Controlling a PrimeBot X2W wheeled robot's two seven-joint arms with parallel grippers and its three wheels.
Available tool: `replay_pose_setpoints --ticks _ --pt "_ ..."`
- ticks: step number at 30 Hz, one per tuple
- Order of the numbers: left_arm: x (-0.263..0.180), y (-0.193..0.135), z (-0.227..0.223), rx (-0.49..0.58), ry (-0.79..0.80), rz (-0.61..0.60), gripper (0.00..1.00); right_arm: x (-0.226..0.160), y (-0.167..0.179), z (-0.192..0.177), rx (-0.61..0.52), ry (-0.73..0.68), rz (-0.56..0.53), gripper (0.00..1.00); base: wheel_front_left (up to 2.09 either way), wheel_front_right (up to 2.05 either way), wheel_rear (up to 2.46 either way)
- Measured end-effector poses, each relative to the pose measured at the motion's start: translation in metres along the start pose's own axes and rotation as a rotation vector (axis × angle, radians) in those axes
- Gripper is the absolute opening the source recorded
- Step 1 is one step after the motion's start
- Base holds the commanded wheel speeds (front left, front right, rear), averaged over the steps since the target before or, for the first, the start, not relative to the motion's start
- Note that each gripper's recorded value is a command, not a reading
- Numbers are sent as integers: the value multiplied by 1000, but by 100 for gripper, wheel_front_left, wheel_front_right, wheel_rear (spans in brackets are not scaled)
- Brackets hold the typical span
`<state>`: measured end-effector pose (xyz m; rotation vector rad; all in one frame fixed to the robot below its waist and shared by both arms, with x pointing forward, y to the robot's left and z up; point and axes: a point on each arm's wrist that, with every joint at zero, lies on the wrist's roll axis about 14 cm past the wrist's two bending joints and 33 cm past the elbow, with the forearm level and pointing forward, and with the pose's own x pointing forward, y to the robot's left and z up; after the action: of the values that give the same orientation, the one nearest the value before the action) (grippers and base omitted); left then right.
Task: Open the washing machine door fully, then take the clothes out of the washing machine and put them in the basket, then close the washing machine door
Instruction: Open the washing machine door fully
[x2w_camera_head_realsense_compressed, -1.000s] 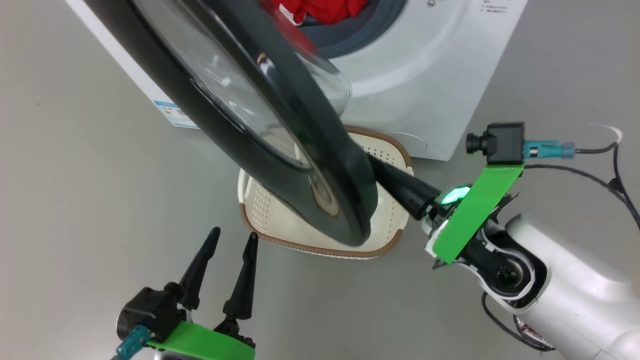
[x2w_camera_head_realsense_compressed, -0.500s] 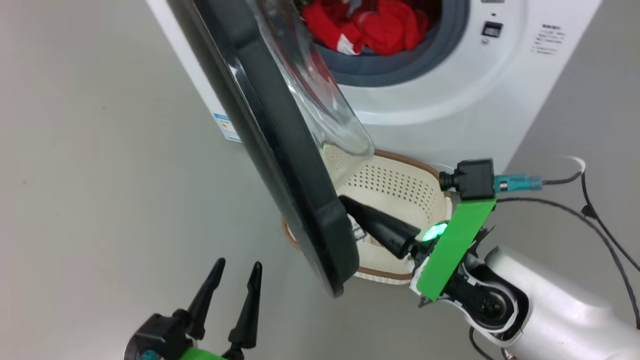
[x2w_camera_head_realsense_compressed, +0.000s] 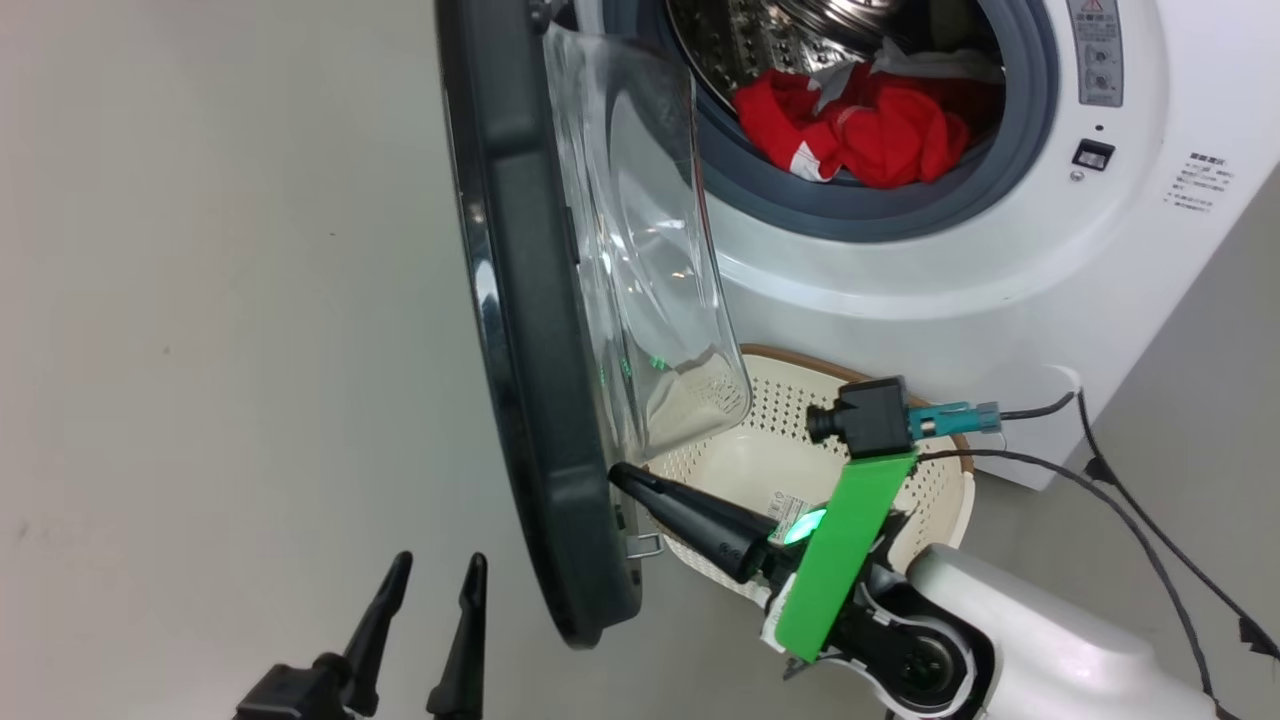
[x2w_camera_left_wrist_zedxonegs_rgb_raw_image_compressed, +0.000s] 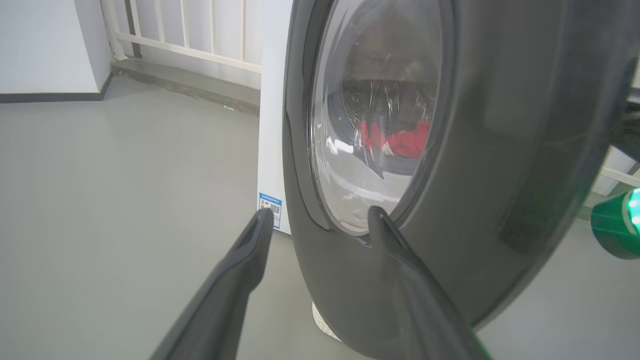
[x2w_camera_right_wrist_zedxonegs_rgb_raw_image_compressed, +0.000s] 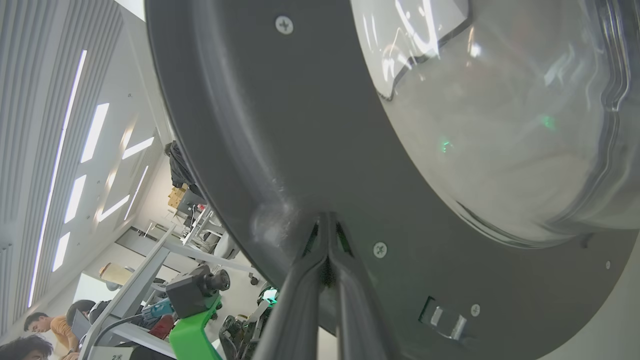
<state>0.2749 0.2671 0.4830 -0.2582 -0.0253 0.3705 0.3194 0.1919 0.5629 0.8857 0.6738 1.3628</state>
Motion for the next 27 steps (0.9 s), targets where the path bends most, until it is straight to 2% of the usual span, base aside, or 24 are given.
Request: replay_pose_setpoints --ticks 7,19,20,22,23,24,27 --pt "-6 13 8 3 -27 51 100 12 6 -7 -1 30 14 0 0 0 0" --pt "-5 17 14 -2 -44 65 100 15 2 -6 -25 13 -4 0 0 0 0" --pt "-5 16 13 -3 -44 64 100 14 -1 -5 -37 5 -14 9 0 0 0" --pt "-5 16 13 -4 -42 61 100 9 -8 -2 -66 -15 -38 40 0 0 0" --pt "-5 16 12 -5 -41 60 100 7 -11 1 -76 -30 -50 52 0 0 0" --pt "-5 16 12 -6 -40 59 100 3 -16 3 -81 -44 -65 98 0 0 0" --pt "-5 14 11 -8 -38 49 100 -12 -35 6 -92 -73 -128 100 0 0 0"
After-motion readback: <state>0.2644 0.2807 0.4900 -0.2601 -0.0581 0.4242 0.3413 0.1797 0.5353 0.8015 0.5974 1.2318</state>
